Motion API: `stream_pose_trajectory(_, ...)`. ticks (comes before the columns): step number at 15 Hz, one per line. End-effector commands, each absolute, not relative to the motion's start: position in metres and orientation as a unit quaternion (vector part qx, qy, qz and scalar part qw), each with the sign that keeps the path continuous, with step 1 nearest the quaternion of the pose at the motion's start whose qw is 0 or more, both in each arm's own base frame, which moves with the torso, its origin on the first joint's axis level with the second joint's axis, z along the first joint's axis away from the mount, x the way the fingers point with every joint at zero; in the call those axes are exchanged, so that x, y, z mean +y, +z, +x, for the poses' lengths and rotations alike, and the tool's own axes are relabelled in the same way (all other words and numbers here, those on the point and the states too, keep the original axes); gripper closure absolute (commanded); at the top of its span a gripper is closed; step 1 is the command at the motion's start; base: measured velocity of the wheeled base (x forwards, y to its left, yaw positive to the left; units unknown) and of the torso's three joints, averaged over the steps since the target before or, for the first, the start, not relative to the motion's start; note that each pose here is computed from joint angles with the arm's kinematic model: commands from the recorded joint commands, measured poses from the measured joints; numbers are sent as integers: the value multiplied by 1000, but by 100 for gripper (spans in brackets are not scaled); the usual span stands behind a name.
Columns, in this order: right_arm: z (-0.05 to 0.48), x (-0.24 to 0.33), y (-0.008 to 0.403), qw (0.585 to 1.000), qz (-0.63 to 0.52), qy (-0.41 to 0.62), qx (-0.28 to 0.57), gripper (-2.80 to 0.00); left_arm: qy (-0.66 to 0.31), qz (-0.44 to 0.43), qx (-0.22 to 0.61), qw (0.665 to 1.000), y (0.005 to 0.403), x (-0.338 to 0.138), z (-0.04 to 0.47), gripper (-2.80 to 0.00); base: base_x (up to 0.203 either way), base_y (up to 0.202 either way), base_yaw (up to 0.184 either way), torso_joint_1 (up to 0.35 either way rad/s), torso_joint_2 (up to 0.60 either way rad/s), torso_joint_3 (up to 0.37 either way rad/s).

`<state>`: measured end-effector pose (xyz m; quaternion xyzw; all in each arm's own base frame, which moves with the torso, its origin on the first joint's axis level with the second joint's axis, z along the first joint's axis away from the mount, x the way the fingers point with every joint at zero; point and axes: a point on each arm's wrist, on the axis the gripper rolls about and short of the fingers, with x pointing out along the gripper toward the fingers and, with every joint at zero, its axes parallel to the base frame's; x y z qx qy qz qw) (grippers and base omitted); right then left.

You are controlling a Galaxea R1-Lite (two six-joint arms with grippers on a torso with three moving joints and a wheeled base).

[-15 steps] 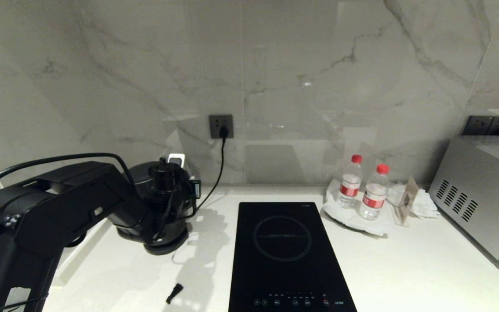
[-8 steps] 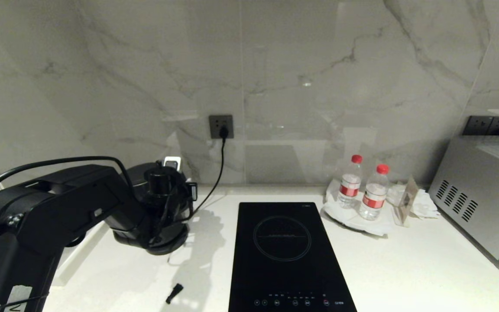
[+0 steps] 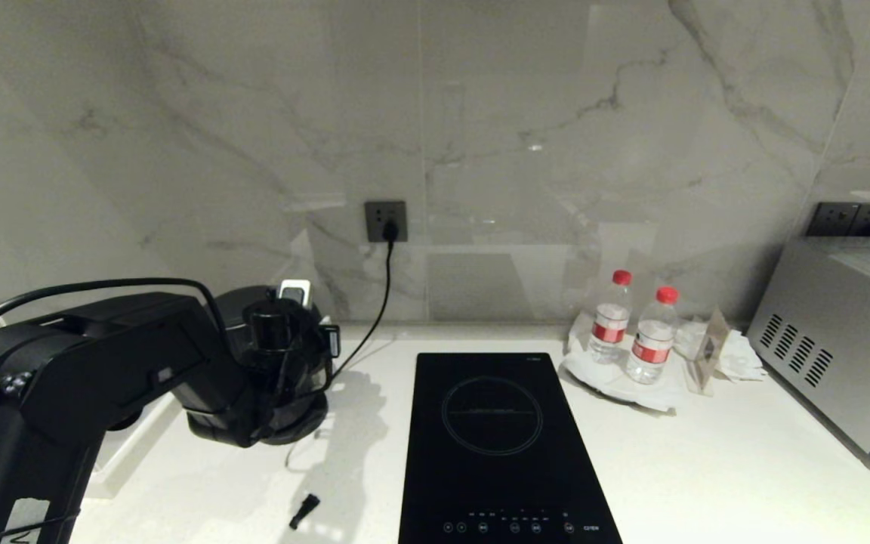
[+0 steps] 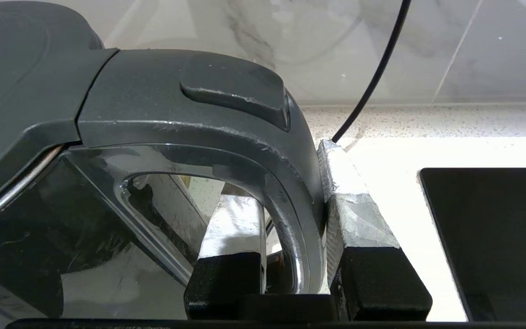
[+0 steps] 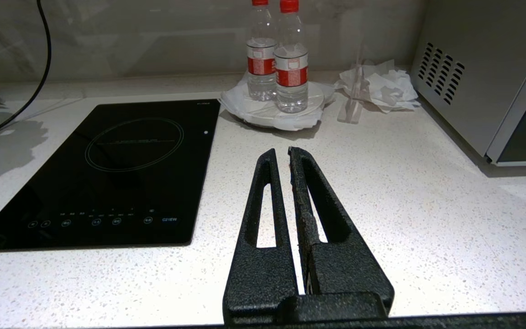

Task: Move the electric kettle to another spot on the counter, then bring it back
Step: Place it on the power base

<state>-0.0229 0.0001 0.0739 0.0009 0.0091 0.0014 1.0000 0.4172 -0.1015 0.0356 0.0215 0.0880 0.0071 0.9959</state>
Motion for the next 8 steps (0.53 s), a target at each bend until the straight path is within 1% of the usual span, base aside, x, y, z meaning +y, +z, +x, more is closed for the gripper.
stream_pose_trajectory(1, -23, 0, 74, 1000, 1, 2, 9, 0, 4, 22, 91, 996, 34, -104, 413, 0, 0, 0, 0, 0, 0, 0)
stream_pose_trajectory(8, -23, 0, 74, 1000, 1, 2, 9, 0, -20, 20, 77, 997, 42, -125, 410, 0, 0, 0, 0, 0, 0, 0)
